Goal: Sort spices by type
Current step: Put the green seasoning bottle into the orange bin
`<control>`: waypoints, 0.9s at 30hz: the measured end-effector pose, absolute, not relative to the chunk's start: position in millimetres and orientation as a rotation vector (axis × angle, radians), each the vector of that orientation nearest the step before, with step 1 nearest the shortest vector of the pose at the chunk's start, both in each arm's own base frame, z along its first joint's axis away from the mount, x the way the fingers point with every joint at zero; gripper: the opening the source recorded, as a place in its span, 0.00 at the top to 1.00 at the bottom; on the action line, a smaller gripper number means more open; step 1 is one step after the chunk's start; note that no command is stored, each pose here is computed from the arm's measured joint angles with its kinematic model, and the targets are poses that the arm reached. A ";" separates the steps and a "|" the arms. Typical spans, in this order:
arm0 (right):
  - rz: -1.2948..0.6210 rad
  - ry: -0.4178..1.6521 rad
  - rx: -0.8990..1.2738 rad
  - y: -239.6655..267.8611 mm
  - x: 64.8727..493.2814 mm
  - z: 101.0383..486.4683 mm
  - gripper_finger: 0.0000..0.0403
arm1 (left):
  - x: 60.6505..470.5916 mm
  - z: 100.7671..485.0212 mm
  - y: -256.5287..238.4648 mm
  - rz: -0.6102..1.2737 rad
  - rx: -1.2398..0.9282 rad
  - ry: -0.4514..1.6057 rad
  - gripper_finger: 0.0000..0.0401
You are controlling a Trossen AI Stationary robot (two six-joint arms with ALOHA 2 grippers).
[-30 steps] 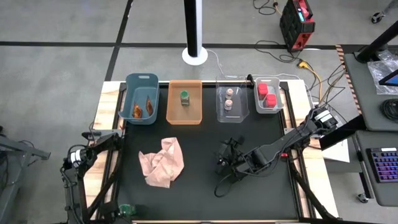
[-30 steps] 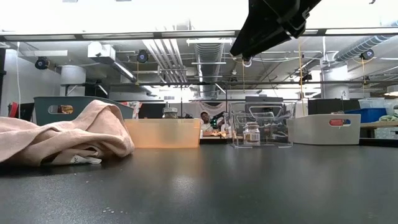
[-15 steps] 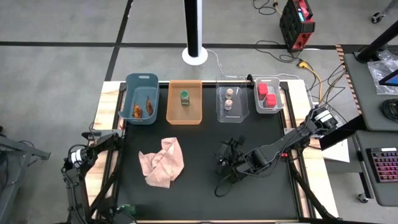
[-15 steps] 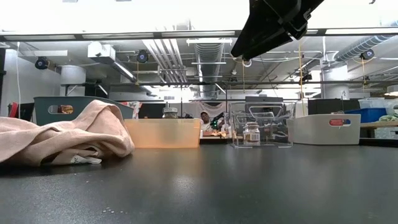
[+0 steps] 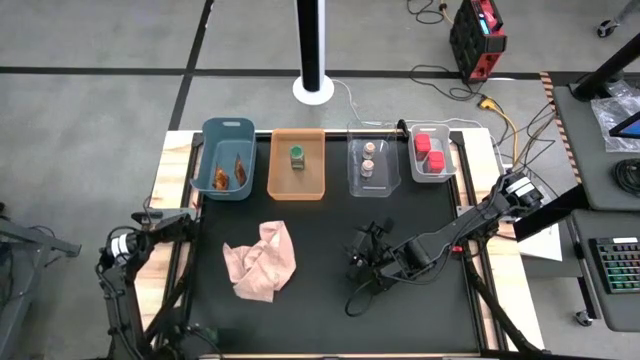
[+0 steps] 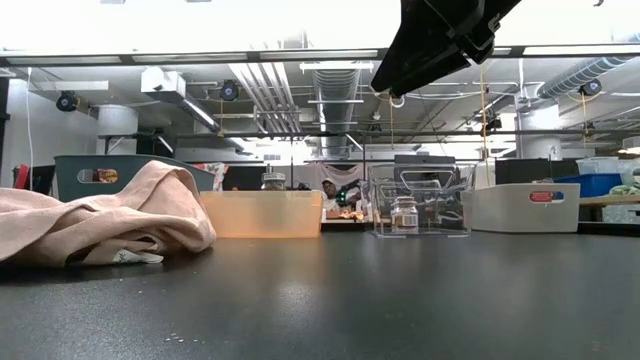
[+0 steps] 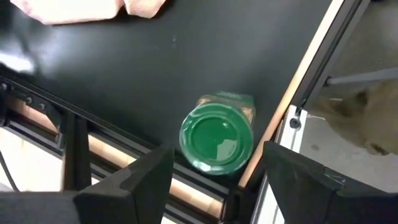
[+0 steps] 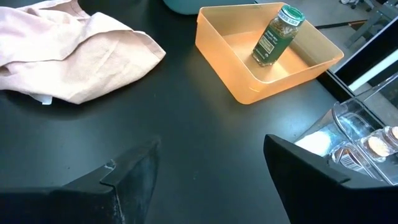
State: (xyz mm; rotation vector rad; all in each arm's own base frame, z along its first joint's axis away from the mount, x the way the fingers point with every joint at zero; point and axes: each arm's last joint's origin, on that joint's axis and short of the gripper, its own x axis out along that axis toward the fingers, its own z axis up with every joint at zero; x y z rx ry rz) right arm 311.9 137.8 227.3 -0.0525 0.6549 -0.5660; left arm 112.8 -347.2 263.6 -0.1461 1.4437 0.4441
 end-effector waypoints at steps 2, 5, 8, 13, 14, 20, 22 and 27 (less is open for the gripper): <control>-0.566 0.655 -0.052 137.8 311.9 227.3 0.30 | 109.1 265.0 -345.9 0.435 -0.139 1.444 0.43; -0.566 0.655 -0.052 137.8 311.9 227.3 0.29 | 103.3 266.3 -344.2 0.434 -0.139 1.434 0.43; -0.565 0.656 -0.052 137.8 311.9 227.3 0.28 | 99.2 265.1 -343.0 0.443 -0.137 1.414 0.43; -0.564 0.656 -0.052 137.8 311.9 227.3 0.27 | 96.9 257.2 -341.4 0.458 -0.111 1.410 0.43; -0.564 0.656 -0.051 137.8 311.9 227.3 0.27 | 96.8 256.6 -340.9 0.456 -0.109 1.409 0.43; -0.564 0.656 -0.051 137.8 311.9 227.3 0.26 | 97.9 256.0 -341.8 0.434 -0.108 1.362 0.43; -0.565 0.656 -0.049 137.8 311.9 227.3 0.26 | 98.0 255.9 -341.8 0.434 -0.109 1.360 0.43; -0.566 0.655 -0.046 137.8 311.9 227.2 0.27 | 98.1 256.7 -342.1 0.431 -0.124 1.359 0.43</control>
